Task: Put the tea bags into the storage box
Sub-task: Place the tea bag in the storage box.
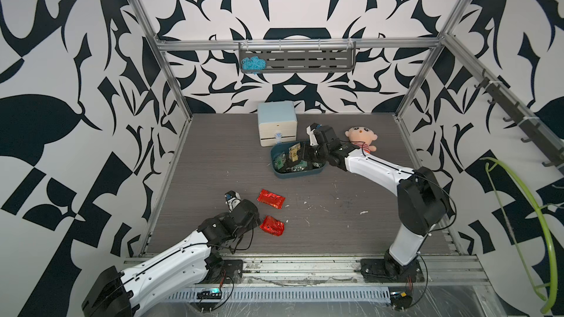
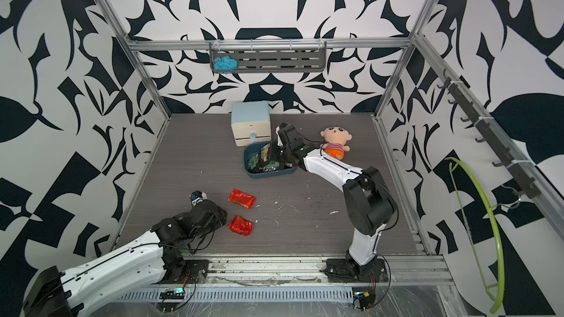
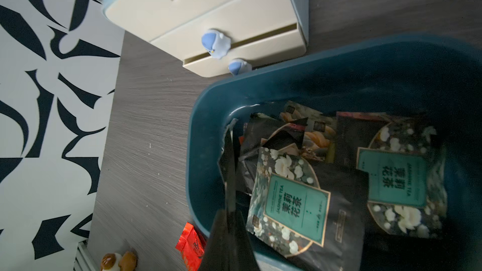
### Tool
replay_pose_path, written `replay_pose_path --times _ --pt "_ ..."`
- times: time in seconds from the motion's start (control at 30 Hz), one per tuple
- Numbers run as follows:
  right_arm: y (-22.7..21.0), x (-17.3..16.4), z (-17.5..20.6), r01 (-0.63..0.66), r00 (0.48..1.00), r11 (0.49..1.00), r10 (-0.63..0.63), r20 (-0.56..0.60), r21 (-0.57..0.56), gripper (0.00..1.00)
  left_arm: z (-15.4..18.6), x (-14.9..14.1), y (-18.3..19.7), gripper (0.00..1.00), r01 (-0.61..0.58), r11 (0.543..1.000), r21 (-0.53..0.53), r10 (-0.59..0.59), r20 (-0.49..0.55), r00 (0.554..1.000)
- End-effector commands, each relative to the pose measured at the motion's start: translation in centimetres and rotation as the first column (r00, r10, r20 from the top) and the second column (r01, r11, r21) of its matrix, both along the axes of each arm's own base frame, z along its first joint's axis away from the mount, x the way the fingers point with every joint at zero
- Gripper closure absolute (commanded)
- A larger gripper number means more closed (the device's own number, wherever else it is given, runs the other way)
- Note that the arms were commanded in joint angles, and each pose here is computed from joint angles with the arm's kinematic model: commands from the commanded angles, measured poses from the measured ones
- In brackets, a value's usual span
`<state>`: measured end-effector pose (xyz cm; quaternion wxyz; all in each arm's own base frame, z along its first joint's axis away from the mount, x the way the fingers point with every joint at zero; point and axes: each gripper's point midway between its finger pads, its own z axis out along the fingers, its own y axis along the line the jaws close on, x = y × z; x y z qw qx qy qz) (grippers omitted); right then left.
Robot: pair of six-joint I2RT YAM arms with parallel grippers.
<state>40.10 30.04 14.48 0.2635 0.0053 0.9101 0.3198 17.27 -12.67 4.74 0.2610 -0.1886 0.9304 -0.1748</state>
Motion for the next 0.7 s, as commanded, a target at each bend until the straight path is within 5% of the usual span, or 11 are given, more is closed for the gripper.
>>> replay_pose_path --times 0.0,0.23,0.53,0.67 --pt "-1.0 1.0 1.5 0.018 1.0 1.0 -0.019 0.017 0.02 1.0 -0.4 0.2 0.9 0.38 -0.042 0.999 0.024 0.041 0.011 0.999" --pt "-4.4 0.9 -2.1 0.077 0.997 0.993 -0.078 -0.01 -0.093 1.0 0.2 1.3 0.9 0.37 -0.063 0.996 0.062 0.061 0.031 0.998" --pt "-4.5 2.7 -2.8 0.053 0.998 0.993 -0.056 -0.03 -0.101 1.0 0.7 2.4 0.2 0.37 -0.058 0.994 0.096 0.057 0.012 0.998" --pt "-4.7 2.3 -2.0 0.044 0.999 0.993 -0.047 -0.023 -0.11 0.75 1.0 3.3 -0.4 0.36 -0.04 0.996 0.075 0.04 0.01 0.999"
